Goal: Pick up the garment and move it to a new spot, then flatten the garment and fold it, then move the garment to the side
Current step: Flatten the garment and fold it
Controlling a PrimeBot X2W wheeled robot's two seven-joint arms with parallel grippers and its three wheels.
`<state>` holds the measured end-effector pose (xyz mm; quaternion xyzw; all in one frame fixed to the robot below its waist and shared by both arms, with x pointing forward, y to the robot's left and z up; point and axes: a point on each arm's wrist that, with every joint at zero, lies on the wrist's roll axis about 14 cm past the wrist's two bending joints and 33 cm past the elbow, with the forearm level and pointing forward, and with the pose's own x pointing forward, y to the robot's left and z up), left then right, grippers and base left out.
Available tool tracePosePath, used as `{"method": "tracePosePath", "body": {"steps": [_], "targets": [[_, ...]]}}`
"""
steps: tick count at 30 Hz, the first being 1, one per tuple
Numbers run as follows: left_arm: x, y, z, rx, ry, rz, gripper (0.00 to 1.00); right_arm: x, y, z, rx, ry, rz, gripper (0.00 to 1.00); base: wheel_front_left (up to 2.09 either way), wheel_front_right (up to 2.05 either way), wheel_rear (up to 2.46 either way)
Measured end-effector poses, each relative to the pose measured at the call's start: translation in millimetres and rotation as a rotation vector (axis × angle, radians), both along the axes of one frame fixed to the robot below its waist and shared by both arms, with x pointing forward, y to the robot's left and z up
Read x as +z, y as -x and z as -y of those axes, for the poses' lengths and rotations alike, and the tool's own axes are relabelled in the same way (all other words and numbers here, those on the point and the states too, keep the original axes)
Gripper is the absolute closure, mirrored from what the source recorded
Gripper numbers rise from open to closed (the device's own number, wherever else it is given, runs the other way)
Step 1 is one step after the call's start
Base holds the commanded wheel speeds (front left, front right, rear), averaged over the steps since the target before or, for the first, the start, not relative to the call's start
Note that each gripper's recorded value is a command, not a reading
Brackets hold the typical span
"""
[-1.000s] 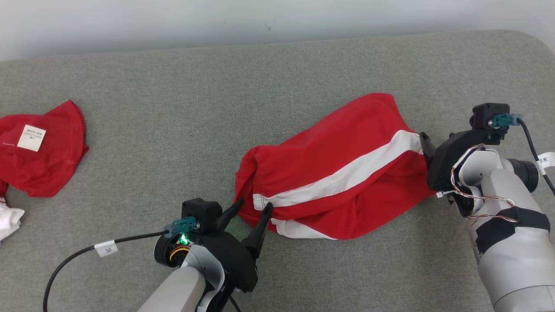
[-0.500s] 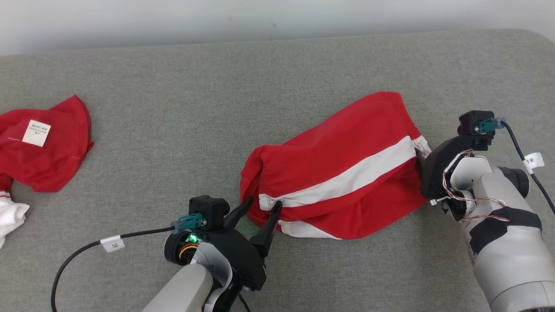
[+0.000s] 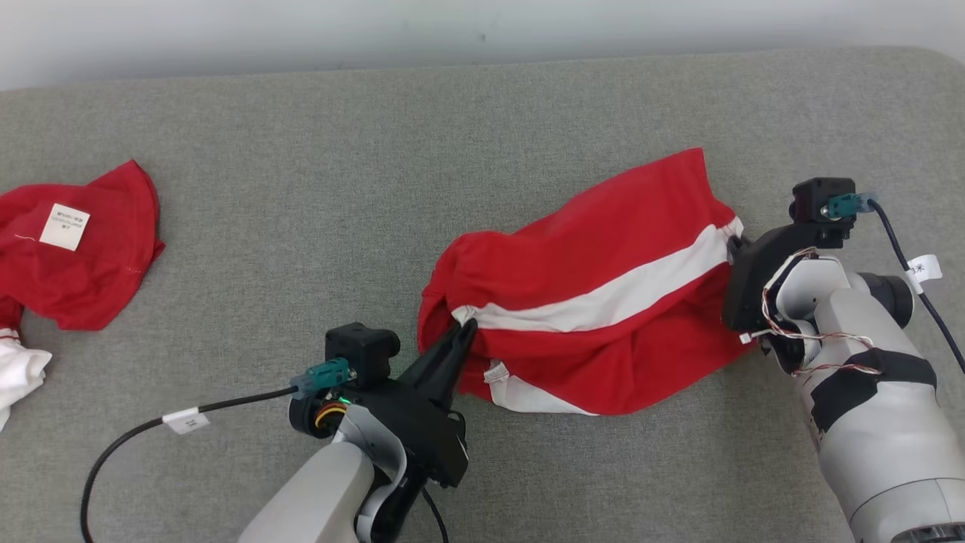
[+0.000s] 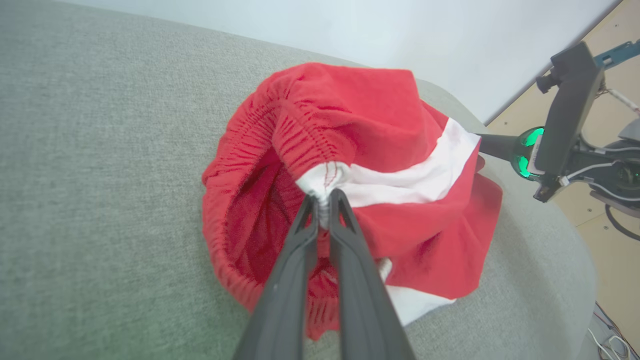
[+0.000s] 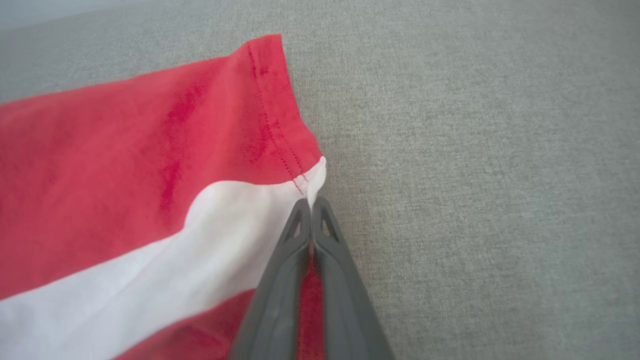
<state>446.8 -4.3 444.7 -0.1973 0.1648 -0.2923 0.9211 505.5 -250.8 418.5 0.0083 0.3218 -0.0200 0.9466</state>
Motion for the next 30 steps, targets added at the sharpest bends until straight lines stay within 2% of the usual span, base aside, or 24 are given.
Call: {"method": "tracePosePath", "body": {"steps": [8,16,26,30], "targets": [[49,-20,-10,0.078,0.112,0.140,1.00,49,-22,-2,-0.008,-0.041,0.215,1.00,0.00,0.00,0.00],[125,-33,-17,0.115,0.266,0.280,1.00,140,-36,-23,-0.012,-0.260,0.521,1.00,0.00,0.00,0.00],[238,-43,-25,0.041,0.383,0.426,1.00,247,-16,-14,0.027,-0.271,0.836,1.00,0.00,0.00,0.00],[260,-42,-24,-0.003,0.400,0.427,1.00,277,-6,-11,0.039,-0.243,0.927,1.00,0.00,0.00,0.00]]}}
